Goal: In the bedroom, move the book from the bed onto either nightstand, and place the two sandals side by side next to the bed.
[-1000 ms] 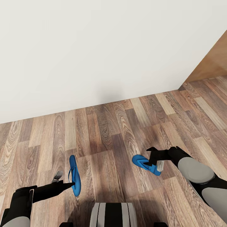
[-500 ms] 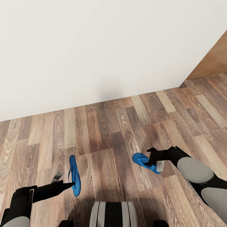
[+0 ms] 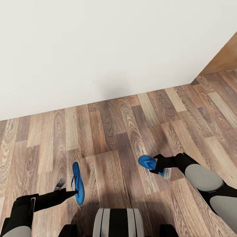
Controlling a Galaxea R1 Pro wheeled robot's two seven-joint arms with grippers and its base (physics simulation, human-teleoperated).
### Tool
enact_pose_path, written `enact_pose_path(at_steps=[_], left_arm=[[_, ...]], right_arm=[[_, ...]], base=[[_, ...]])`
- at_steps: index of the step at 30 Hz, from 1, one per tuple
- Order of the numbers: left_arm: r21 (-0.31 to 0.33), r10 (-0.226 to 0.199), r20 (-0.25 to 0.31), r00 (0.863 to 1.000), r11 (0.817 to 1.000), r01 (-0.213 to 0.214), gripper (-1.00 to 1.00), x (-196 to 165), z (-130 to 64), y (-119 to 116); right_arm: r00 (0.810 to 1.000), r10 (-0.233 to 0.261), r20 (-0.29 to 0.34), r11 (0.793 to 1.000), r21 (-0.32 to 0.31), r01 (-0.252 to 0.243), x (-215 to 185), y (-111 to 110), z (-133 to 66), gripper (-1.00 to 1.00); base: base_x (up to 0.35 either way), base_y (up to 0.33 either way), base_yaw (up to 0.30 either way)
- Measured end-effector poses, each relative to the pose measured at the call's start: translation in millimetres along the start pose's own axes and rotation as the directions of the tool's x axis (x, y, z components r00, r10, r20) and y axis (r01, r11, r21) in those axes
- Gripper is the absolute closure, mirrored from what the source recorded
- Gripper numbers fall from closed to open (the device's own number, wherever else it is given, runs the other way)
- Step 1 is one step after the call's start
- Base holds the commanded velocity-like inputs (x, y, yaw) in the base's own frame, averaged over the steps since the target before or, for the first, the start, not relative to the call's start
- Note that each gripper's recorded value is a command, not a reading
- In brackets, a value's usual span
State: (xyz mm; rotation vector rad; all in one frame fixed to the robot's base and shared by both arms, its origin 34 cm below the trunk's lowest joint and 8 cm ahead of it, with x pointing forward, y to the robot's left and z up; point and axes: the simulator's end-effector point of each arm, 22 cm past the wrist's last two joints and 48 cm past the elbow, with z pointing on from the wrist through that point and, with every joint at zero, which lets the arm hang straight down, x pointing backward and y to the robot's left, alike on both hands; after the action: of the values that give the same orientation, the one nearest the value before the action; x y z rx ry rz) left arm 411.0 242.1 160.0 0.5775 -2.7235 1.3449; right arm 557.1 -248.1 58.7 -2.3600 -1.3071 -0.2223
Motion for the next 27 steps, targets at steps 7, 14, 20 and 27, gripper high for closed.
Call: enact_pose_path(at_steps=[7, 14, 20, 27], left_arm=[[-0.004, -0.010, -0.006, 1.000, 1.000, 0.009, 1.00, 2.8, 1.9, 4.8], [-0.004, -0.010, -0.006, 1.000, 1.000, 0.010, 1.00, 2.7, 1.8, 4.9], [-0.004, -0.010, -0.006, 1.000, 1.000, 0.010, 1.00, 2.7, 1.7, 5.0], [-0.004, -0.010, -0.006, 1.000, 1.000, 0.010, 1.00, 2.7, 1.7, 5.0]], right_arm=[[1.000, 0.005, 0.005, 1.000, 0.009, -0.005, -4.8, -2.6, 5.8, -1.00], [1.000, 0.005, 0.005, 1.000, 0.009, -0.005, -4.7, -2.5, 5.8, -1.00], [1.000, 0.005, 0.005, 1.000, 0.009, -0.005, -4.7, -2.6, 5.8, -1.00], [1.000, 0.005, 0.005, 1.000, 0.009, -0.005, -4.7, -2.6, 5.8, -1.00]], base=[[0.000, 0.000, 0.000], [0.000, 0.000, 0.000], [0.000, 0.000, 0.000], [0.000, 0.000, 0.000]])
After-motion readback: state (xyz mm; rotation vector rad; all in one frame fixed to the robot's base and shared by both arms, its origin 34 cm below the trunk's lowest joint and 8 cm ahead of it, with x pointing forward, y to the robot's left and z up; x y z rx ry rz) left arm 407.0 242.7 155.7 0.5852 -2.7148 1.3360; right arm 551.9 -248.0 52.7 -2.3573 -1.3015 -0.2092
